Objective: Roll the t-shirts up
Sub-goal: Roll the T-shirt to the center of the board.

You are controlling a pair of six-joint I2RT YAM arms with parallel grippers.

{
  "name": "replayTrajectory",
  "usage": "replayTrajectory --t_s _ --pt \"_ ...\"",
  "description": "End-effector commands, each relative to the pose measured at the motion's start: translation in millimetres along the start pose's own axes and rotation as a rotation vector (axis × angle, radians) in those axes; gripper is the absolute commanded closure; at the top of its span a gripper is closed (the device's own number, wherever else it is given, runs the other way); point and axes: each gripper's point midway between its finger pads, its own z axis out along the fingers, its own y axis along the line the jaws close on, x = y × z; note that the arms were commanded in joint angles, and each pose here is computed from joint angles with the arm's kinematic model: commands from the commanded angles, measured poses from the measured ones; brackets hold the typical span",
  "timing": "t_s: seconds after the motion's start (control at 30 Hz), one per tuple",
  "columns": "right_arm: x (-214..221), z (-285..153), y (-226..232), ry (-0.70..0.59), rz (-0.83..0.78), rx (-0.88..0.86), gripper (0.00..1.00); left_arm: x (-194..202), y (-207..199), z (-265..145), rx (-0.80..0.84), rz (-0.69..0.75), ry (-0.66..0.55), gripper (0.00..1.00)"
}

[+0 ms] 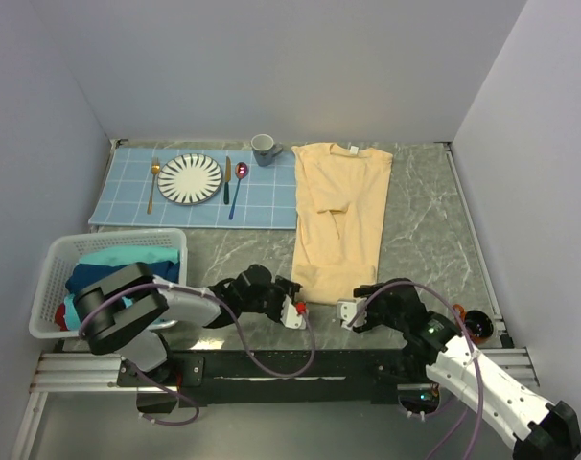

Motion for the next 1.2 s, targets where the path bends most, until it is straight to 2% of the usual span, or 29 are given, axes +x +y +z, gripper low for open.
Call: replayTrajectory --t_s 0.0,0.3,0.43,0.57,0.77,0.93,1.0,1.07,1.17 --pt "-1.9 -1.2 -8.9 -0.007 0.030 0.060 0.36 -15.6 25.3 8.5 -0.109 0.076 -0.052 0.36" --pt "2.1 0.2 -5.8 -0.013 0.016 0.089 0.30 8.6 13.7 24.1 -0.118 0.161 0.044 0.41" --pt "4.3 2.1 -5.9 0.000 0.021 0.085 0.22 14.2 8.6 22.3 -0.100 0.173 0.069 0.44" --pt "9.1 6.0 2.4 0.045 0.015 -0.008 0.24 15.8 3.7 17.4 -0.076 0.181 0.079 0.47" --pt "8.2 9.8 8.3 0.072 -0.003 -0.115 0.34 16.1 0.2 21.8 -0.037 0.126 0.095 0.52" --pt "1.3 5.5 3.0 0.025 0.009 -0.054 0.33 16.1 -1.6 26.5 -0.015 0.112 0.097 0.59" --pt "-9.0 -1.9 -2.7 -0.021 0.044 -0.016 0.29 18.2 -3.1 26.4 -0.002 0.102 0.110 0.60" --pt "-18.2 -6.9 -3.6 -0.065 0.060 -0.010 0.26 17.7 -3.3 27.2 0.009 0.084 0.118 0.63" --pt "-21.1 -7.6 -0.1 -0.072 0.096 -0.035 0.26 14.1 -3.4 27.9 0.014 0.047 0.110 0.64"
